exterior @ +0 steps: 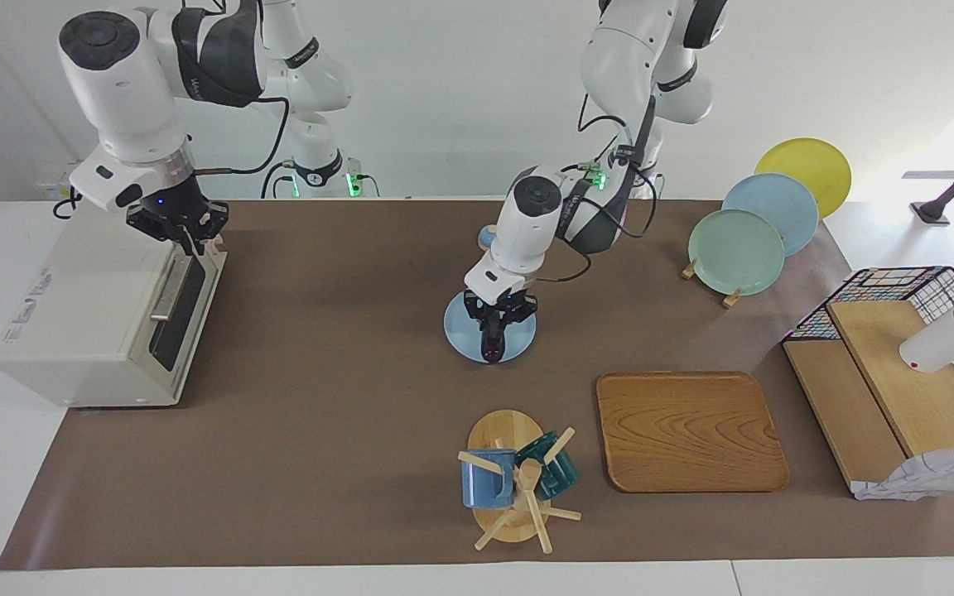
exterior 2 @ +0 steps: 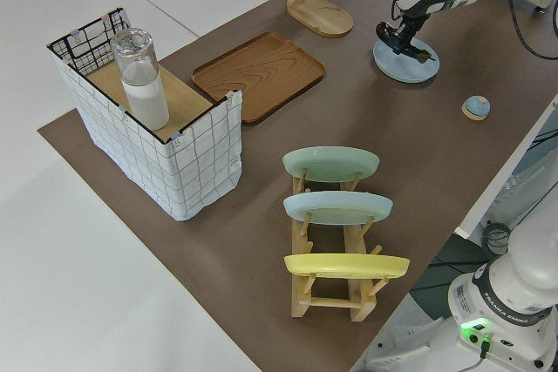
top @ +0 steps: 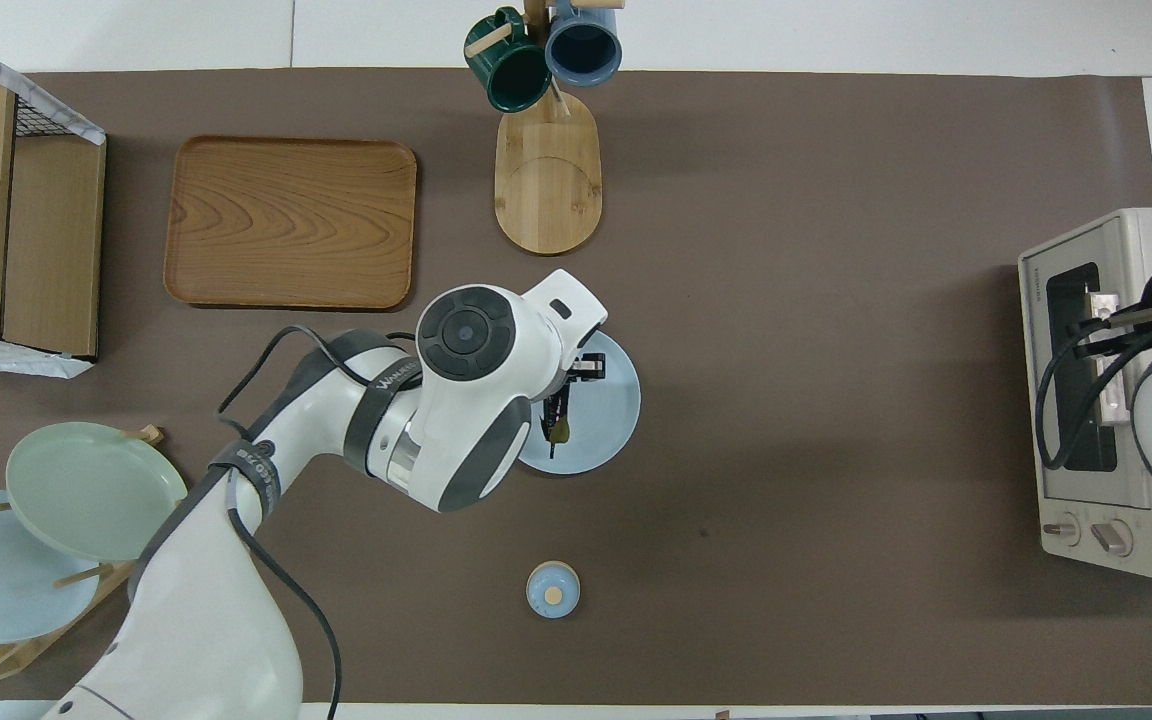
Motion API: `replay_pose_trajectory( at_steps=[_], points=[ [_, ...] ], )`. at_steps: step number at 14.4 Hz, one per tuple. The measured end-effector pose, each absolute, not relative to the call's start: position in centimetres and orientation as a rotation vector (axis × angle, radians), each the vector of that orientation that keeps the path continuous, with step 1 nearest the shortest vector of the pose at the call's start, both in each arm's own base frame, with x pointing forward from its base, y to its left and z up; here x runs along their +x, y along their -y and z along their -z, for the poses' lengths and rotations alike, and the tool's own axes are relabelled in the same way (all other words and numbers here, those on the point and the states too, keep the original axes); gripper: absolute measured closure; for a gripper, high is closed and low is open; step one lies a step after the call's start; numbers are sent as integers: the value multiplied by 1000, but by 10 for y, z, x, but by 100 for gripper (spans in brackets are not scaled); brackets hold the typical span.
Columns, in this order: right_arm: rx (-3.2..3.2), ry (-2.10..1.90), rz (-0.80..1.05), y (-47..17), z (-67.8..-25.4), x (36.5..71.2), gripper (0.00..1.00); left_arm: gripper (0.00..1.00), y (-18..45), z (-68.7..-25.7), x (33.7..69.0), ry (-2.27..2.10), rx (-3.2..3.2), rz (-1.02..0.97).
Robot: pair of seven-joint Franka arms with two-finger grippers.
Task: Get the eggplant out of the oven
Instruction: 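Carry the eggplant onto the wooden tray with the left gripper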
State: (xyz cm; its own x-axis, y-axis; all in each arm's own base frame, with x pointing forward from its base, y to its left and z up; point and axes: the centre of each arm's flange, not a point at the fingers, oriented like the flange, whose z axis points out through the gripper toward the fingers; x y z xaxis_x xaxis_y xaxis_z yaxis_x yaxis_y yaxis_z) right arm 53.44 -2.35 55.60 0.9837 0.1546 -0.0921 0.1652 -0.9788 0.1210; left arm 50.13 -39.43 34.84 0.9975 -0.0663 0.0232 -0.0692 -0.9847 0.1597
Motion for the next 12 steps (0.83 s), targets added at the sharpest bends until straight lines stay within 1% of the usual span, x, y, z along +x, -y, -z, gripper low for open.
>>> replay_pose_trajectory(
  at_steps=[1, 2, 3, 4, 5, 6, 8, 9, 10, 12],
  points=[
    [3026, -235, 137, 23, -554, 534, 79, 61, 375, -366, 515, 64, 2981, -24],
    [3053, -221, 144, 24, -552, 534, 72, 61, 355, -385, 531, 27, 2981, -26],
    [3069, -202, 151, 29, -551, 534, 63, 61, 334, -403, 548, -12, 2978, -34],
    [3086, -181, 152, 34, -551, 533, 51, 61, 312, -415, 566, -54, 2974, -47],
    [3102, -163, 149, 37, -551, 533, 43, 61, 284, -420, 584, -83, 2974, -67],
    [3108, -142, 147, 39, -552, 533, 28, 61, 250, -419, 602, -85, 2980, -82],
    [3110, -107, 135, 39, -555, 536, 4, 61, 173, -405, 632, -57, 2996, -88],
    [3109, -111, 138, 37, -557, 540, 0, 61, 141, -397, 644, -46, 3000, -87],
    [3109, -121, 155, 33, -559, 543, 0, 61, 117, -388, 658, -37, 3003, -89],
    [3108, -133, 181, 28, -558, 547, 0, 61, 99, -364, 682, -15, 3013, -86]
  ],
)
